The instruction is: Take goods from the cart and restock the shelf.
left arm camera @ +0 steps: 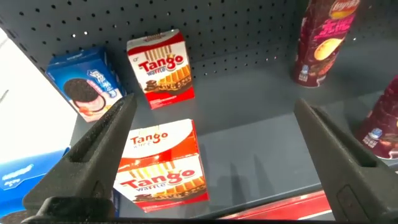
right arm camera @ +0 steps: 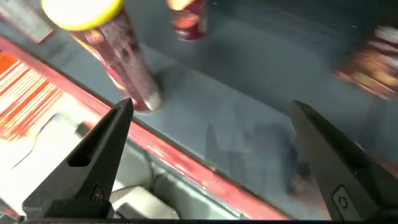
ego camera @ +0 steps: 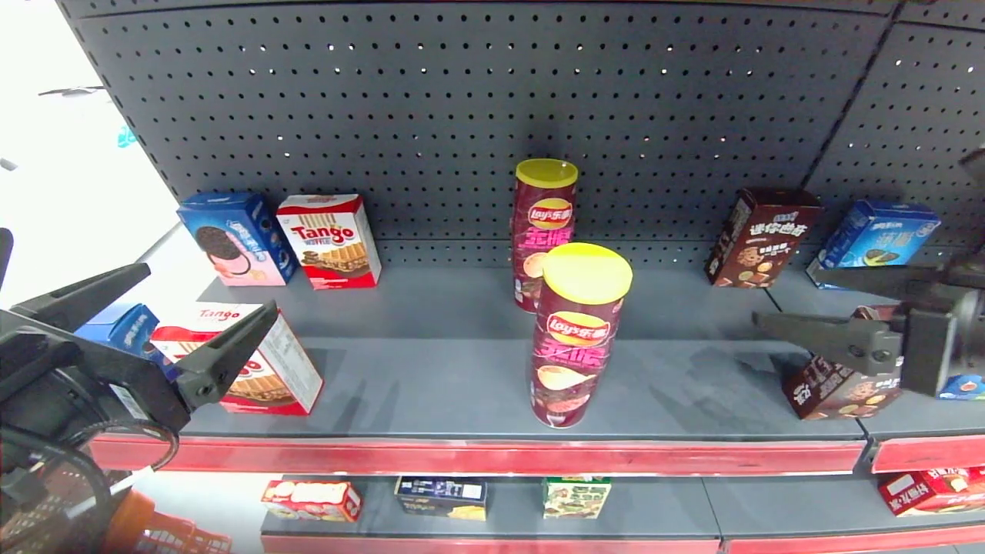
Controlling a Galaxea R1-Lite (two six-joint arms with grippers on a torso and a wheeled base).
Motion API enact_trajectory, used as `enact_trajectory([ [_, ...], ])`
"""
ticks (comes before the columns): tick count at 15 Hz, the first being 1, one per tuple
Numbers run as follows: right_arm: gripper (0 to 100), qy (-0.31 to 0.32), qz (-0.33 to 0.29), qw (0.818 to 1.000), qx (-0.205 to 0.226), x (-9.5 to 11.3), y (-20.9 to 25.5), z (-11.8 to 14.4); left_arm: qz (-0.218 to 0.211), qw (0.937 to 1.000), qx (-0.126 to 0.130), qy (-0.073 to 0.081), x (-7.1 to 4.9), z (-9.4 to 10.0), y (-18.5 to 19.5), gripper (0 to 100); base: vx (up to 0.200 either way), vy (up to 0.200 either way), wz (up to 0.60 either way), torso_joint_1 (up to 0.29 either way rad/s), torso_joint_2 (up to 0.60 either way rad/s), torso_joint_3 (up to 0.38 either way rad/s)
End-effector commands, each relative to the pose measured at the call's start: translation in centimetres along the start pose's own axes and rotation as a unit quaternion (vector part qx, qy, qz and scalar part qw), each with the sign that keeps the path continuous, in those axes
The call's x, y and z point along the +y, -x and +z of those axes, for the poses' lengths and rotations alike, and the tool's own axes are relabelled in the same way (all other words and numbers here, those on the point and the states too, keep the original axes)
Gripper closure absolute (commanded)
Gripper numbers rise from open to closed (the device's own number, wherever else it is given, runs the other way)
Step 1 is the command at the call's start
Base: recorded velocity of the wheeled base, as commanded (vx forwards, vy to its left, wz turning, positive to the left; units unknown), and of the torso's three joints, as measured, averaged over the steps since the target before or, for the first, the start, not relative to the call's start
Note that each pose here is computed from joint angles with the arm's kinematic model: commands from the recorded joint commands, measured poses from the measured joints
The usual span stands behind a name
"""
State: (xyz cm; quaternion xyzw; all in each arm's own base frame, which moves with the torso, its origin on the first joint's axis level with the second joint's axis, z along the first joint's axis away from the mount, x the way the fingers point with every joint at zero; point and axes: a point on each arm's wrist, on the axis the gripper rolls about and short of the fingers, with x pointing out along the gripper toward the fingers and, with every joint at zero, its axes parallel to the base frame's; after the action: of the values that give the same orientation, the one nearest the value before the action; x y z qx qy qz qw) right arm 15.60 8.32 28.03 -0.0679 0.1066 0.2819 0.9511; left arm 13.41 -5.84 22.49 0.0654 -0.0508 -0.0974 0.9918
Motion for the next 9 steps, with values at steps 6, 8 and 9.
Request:
enact_trajectory([
  [6,0,0.007,0.041,0.996,0.078,1.5,-5.1,-1.9,0.000,1.0000,0.002,-0.003,0.0,-0.1,0.0,0,0.000,0.000,0.00,0.000,0.00,0.000],
  [8,0,0.006,0.040,0.994,0.097,1.6,-5.9,-2.6,-0.002,1.0000,0.000,-0.002,0.0,0.1,-0.1,0,0.000,0.000,0.00,0.000,0.00,0.000],
  [9,0,0.006,0.039,0.994,0.101,1.6,-6.2,-2.8,-0.002,1.0000,-0.001,-0.002,0.0,0.1,-0.1,0,0.000,0.000,0.00,0.000,0.00,0.000],
])
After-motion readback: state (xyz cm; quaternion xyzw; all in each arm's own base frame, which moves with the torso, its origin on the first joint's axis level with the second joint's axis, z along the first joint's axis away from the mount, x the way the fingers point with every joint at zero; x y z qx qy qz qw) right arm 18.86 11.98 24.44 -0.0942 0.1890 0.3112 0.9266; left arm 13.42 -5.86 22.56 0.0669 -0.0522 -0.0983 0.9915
